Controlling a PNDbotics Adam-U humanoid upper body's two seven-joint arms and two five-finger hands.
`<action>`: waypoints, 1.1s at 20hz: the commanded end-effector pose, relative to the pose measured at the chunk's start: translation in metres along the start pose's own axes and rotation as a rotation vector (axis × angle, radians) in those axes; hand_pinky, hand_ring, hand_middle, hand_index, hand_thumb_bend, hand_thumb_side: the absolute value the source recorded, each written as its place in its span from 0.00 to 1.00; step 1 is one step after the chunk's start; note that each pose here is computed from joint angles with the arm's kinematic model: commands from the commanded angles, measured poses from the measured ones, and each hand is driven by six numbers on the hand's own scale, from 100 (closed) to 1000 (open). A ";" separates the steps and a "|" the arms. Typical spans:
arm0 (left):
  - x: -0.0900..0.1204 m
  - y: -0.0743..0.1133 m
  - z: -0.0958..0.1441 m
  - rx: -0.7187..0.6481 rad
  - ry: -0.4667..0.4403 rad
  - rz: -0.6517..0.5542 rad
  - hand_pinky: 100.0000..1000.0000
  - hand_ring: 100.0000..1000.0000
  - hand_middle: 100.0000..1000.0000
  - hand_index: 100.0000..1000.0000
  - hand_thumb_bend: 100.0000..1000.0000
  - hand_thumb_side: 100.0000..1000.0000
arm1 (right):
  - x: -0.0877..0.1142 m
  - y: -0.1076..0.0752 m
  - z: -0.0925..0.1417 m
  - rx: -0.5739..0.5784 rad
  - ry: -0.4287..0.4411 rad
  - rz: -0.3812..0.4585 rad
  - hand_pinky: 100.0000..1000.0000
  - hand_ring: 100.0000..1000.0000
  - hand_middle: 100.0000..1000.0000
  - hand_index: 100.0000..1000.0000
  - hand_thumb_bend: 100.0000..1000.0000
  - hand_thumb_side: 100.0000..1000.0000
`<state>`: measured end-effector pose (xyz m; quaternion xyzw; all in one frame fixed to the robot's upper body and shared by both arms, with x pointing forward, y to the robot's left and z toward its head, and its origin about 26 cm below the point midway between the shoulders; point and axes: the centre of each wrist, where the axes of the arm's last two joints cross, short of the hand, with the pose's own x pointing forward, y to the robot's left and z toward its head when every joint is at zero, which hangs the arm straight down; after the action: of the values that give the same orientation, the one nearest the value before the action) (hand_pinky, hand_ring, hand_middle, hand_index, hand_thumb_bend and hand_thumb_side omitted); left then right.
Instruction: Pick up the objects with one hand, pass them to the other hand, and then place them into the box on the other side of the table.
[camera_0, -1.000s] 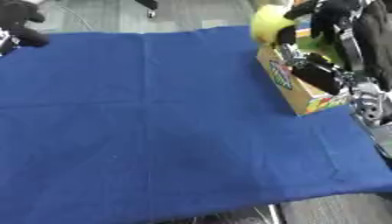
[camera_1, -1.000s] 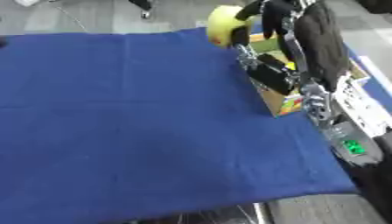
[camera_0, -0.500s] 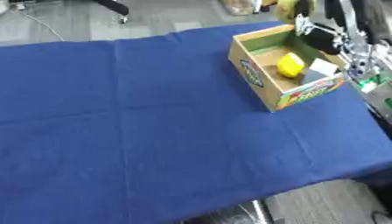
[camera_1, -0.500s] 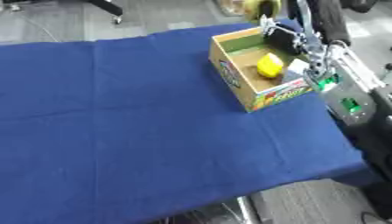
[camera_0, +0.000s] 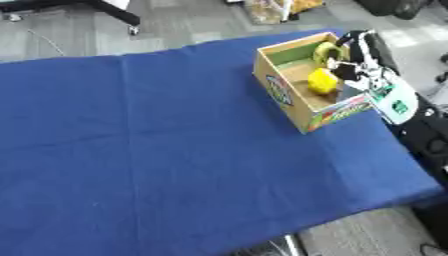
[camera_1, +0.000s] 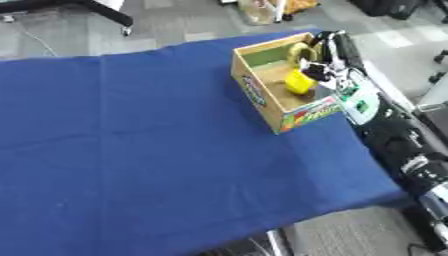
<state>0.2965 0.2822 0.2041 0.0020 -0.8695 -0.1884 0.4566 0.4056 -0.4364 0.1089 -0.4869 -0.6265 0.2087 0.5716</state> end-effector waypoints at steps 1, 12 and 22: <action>0.007 0.004 -0.001 -0.003 -0.036 -0.018 0.72 0.56 0.62 0.74 0.49 0.58 | -0.013 -0.016 -0.006 -0.018 0.006 0.037 0.58 0.13 0.23 0.60 0.19 0.28; 0.003 0.003 0.003 0.002 -0.013 -0.011 0.72 0.56 0.62 0.74 0.49 0.58 | -0.024 -0.035 -0.004 0.041 -0.018 0.048 0.72 0.32 0.46 0.90 0.51 0.58; 0.000 0.006 0.008 0.055 0.006 -0.019 0.72 0.56 0.61 0.74 0.49 0.57 | 0.016 -0.083 0.002 -0.162 -0.205 -0.139 0.73 0.31 0.43 0.83 0.43 0.54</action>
<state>0.2931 0.2870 0.1940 0.0126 -0.8658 -0.1705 0.4702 0.3787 -0.4535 0.1471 -0.4512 -0.7041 0.1796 0.5181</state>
